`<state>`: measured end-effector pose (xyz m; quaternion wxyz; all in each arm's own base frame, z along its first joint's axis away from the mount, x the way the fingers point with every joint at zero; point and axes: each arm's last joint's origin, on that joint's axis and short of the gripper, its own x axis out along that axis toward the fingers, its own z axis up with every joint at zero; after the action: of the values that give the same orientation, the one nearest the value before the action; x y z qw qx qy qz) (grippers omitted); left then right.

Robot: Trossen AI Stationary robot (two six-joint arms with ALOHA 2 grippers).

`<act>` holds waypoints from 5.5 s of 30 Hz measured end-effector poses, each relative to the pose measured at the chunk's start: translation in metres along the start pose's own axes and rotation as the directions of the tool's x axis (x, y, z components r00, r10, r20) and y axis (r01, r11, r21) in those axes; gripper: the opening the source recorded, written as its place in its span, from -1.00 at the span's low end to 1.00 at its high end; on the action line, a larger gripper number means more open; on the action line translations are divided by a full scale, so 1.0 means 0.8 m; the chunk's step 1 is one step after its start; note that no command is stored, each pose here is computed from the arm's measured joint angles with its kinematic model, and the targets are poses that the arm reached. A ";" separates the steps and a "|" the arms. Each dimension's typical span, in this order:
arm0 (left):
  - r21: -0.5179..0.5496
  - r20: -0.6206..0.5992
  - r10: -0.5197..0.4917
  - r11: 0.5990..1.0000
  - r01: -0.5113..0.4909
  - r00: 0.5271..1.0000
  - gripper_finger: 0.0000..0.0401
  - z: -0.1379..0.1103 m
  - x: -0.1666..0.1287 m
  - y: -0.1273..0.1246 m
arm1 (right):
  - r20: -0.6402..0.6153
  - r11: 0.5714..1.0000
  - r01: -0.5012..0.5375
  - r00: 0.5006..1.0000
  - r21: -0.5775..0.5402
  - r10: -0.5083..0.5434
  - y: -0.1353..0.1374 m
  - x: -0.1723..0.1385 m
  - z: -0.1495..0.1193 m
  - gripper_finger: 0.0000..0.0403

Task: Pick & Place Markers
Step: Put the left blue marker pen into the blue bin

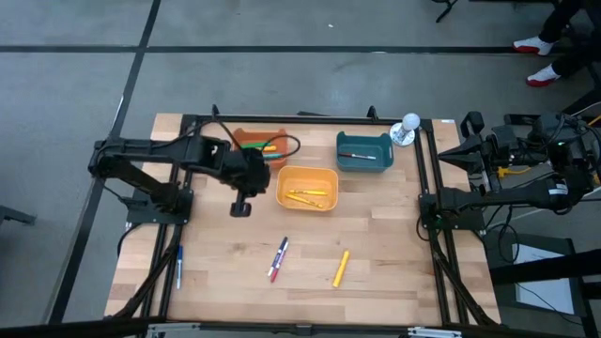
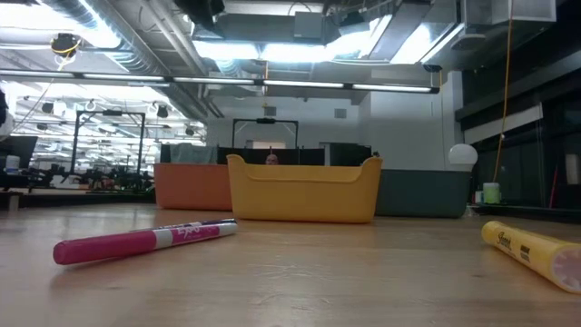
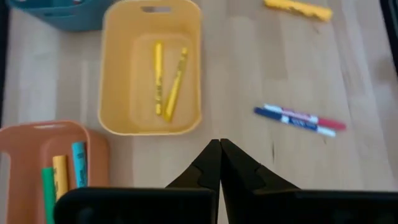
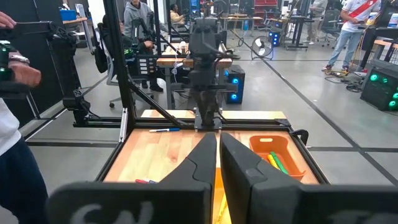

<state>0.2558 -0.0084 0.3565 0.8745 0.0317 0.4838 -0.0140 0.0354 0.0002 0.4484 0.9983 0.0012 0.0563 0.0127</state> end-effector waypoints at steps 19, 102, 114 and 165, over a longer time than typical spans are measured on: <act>0.203 -0.048 -0.107 0.972 0.115 0.993 -0.97 -0.009 -0.006 -0.067 | 0.000 1.000 0.000 1.000 0.000 0.000 0.000 0.000 0.000 -0.88; -0.557 -0.811 -0.183 -0.043 -0.829 0.555 -0.94 -0.095 0.118 -0.263 | -0.001 1.000 0.000 1.000 0.000 0.000 0.000 0.000 0.000 -0.88; -0.503 -0.841 -0.176 -0.095 -0.859 0.512 -0.40 -0.112 0.135 -0.265 | -0.001 1.000 0.000 1.000 0.000 0.000 0.000 0.000 0.000 -0.88; -0.378 -0.898 -0.236 -0.021 -0.926 0.372 0.10 -0.227 0.194 -0.253 | 0.000 1.000 0.000 1.000 0.000 0.000 0.000 0.000 0.000 -0.88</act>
<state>0.1741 -0.1971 0.1202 0.2676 -0.3759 0.6544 0.5990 0.0354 0.0002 0.4484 0.9983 0.0013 0.0563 0.0126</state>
